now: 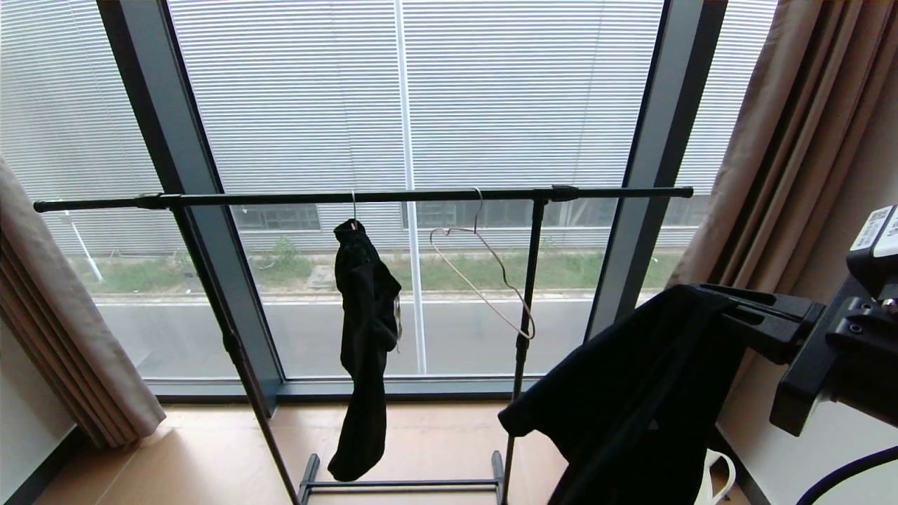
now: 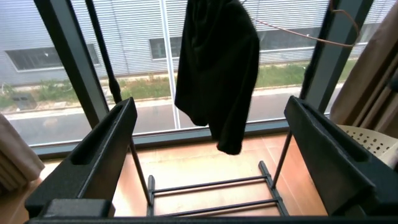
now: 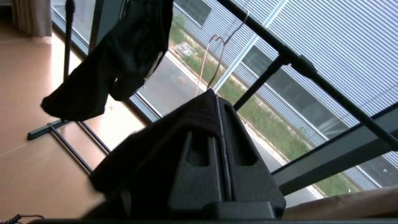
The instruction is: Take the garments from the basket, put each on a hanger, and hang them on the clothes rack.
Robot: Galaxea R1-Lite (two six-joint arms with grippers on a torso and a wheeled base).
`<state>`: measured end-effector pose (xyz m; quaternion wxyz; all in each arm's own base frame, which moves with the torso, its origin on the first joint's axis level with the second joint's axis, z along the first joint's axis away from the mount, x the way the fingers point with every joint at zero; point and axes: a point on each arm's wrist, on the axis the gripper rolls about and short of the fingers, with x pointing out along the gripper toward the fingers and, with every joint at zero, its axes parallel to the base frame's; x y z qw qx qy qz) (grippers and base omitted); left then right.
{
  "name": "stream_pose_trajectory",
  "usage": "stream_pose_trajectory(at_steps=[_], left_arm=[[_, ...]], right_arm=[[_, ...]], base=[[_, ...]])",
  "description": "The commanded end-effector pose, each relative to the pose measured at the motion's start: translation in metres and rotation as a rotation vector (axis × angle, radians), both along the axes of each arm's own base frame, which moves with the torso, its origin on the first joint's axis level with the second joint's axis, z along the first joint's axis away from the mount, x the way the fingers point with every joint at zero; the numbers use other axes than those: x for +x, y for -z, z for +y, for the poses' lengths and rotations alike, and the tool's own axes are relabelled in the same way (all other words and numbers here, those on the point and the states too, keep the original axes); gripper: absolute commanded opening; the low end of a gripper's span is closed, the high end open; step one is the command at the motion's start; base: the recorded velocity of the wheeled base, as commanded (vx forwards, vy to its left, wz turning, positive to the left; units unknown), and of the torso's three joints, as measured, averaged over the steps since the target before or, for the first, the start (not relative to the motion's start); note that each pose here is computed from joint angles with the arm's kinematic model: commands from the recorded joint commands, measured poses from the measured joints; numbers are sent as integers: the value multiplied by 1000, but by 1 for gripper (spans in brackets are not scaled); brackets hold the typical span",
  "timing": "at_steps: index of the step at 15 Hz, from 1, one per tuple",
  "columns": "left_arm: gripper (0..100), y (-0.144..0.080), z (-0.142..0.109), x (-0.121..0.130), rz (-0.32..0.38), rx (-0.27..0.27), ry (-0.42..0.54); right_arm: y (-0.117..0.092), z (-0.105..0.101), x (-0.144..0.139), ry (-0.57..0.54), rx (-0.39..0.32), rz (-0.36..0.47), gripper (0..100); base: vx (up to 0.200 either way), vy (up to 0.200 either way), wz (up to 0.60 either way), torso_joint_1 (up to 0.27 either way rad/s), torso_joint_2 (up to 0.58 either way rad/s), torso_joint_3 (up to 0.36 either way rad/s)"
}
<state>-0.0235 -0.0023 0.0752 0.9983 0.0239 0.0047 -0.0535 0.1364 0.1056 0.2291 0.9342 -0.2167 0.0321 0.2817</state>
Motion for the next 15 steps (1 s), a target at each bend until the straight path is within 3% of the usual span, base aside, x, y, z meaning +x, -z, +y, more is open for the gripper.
stream_pose_trajectory(at_steps=[1,5,7,9,10,11,12,13,14,15], left_arm=[[100,0,0,0,2,-1,-3],[100,0,0,0,6,8,4],[100,-3,0,7,89,75,-3],[100,-11,0,15,161,89,8],[100,-40,-1,35,274,38,33],[100,-45,-1,39,292,21,40],[100,-66,-3,67,402,-50,86],[100,-68,-3,70,413,-55,87],[100,-82,-8,99,506,-106,125],[100,-87,-13,109,533,-125,158]], right_arm=[[1,0,0,-2,-2,2,0],[0,1,1,-1,-3,2,0],[-2,2,2,6,0,-2,0],[-4,5,5,18,-1,0,0],[-6,13,16,83,12,17,0],[-7,14,17,92,17,17,0],[-13,30,24,109,38,24,0],[-14,32,24,108,42,22,0],[-20,51,34,137,69,24,0],[-20,59,41,153,70,27,0]], base=[[0,0,0,0,0,0],[0,0,0,0,0,0],[0,0,0,0,0,0],[0,0,0,0,0,0],[0,0,0,0,0,0],[0,0,0,0,0,0],[0,0,0,0,0,0],[0,0,0,0,0,0],[0,0,0,0,0,0],[0,0,0,0,0,0]])
